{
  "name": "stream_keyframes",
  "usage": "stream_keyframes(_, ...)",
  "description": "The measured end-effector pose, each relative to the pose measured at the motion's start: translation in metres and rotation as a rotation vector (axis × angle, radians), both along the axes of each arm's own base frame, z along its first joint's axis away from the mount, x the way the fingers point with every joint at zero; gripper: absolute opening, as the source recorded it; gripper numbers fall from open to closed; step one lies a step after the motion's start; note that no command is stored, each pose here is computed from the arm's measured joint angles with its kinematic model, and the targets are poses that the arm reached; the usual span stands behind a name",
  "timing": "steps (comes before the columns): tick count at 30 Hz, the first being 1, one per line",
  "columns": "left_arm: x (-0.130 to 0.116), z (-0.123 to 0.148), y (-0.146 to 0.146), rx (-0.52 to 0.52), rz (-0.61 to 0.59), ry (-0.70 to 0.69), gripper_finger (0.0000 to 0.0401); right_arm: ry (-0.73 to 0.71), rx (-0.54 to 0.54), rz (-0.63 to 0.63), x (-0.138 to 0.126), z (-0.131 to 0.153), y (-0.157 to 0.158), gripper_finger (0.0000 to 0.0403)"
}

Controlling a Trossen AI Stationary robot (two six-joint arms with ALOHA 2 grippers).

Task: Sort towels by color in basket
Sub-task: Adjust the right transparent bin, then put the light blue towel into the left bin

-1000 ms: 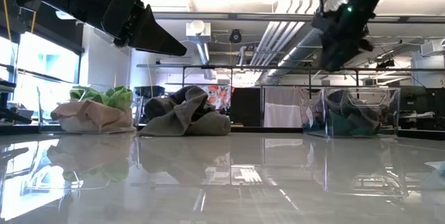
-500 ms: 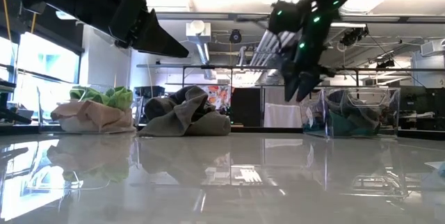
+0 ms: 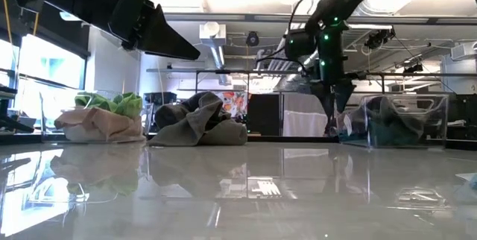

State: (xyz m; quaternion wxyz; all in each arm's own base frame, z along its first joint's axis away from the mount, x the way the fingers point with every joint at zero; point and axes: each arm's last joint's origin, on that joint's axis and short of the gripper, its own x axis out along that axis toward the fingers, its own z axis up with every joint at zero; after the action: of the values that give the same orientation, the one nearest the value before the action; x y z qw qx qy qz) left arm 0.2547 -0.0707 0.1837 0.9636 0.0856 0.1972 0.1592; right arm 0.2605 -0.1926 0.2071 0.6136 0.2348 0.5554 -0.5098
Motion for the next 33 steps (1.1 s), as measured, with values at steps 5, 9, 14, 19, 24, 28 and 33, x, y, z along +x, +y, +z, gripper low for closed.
stream_keyframes(5, 0.0, 0.0, -0.001, 0.0, -0.003, 0.0, 0.019, -0.038, -0.048, 0.05, -0.002, 0.021, 0.01, 0.0173)
stream_keyframes(9, 0.0, 0.0, -0.001, 0.0, -0.002, 0.0, 0.019, -0.057, -0.166, 0.113, 0.003, 0.044, 0.036, 0.0173)
stream_keyframes(14, 0.0, 0.0, -0.001, -0.003, -0.002, -0.001, 0.019, -0.114, -0.217, 0.32, 0.018, 0.063, 0.096, 0.0173)
stream_keyframes(19, 0.0, 0.0, -0.001, -0.016, 0.004, -0.005, 0.019, -0.128, -0.198, 0.589, 0.027, 0.069, 0.173, 0.0173)
stream_keyframes(24, 0.0, 0.0, -0.001, -0.015, 0.004, -0.003, 0.019, -0.077, 0.008, 0.874, 0.012, 0.062, 0.252, 0.0173)
stream_keyframes(28, 0.0, 0.0, -0.001, -0.016, 0.004, -0.005, 0.019, -0.088, 0.32, 0.94, -0.002, 0.053, 0.305, 0.0173)
stream_keyframes(33, 0.0, 0.0, -0.001, -0.009, 0.004, -0.006, 0.019, -0.11, 0.537, 0.852, -0.016, 0.041, 0.358, 0.0177)
